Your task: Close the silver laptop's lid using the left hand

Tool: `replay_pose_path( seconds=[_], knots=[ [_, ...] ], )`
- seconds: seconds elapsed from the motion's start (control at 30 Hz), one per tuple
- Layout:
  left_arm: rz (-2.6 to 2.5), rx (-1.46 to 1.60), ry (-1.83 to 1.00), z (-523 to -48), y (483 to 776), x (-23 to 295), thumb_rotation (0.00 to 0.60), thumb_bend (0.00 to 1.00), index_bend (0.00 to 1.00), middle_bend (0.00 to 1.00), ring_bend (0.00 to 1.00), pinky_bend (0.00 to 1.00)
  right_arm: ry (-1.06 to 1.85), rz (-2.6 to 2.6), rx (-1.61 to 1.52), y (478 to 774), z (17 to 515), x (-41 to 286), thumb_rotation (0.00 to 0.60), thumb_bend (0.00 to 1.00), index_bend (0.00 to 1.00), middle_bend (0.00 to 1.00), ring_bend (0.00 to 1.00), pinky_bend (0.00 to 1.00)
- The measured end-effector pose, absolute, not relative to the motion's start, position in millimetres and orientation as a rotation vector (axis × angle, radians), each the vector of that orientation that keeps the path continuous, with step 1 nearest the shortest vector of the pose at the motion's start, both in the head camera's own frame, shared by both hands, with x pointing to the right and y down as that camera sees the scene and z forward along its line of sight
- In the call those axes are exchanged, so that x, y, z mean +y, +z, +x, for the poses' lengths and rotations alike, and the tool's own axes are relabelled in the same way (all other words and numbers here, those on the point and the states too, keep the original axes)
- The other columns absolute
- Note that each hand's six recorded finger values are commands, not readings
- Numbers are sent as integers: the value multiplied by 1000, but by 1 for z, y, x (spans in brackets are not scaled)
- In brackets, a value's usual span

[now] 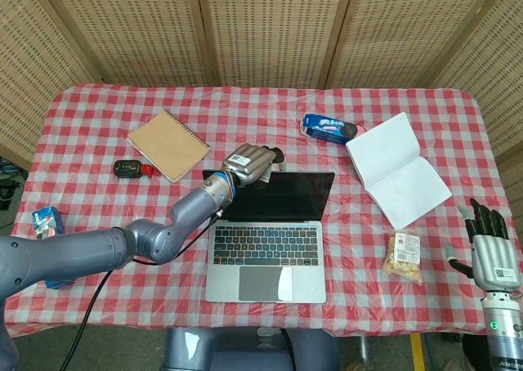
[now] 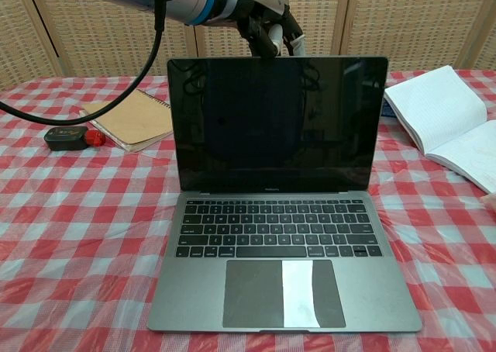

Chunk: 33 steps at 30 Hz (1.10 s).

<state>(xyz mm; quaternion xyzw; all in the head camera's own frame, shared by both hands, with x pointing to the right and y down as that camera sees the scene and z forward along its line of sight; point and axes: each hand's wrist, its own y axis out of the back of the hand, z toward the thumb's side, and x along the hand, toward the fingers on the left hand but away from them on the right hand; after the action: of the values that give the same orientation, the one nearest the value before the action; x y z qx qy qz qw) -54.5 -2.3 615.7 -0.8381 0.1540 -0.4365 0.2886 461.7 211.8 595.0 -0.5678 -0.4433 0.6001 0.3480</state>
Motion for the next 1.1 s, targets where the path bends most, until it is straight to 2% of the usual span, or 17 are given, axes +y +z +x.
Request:
replay_pose_path(
  seconds=[0.37,0.7,1.1],
  knots=[
    [-2252,383,-1121,-49,605,7,600,1000,513,394,386,462,1558,-1472,-1149,596,462,211,600,609,0,0,0,0],
    [-2282,329,-1095,-49,597,22,600,1000,525,404,393,469,1542,-1468,-1154,592,460,210,600,611,0,0,0,0],
    [-2313,185,-1048,-56,589,68,600,1000,525,404,393,468,1534,-1473,-1143,590,455,212,600,614,0,0,0,0]
  ],
)
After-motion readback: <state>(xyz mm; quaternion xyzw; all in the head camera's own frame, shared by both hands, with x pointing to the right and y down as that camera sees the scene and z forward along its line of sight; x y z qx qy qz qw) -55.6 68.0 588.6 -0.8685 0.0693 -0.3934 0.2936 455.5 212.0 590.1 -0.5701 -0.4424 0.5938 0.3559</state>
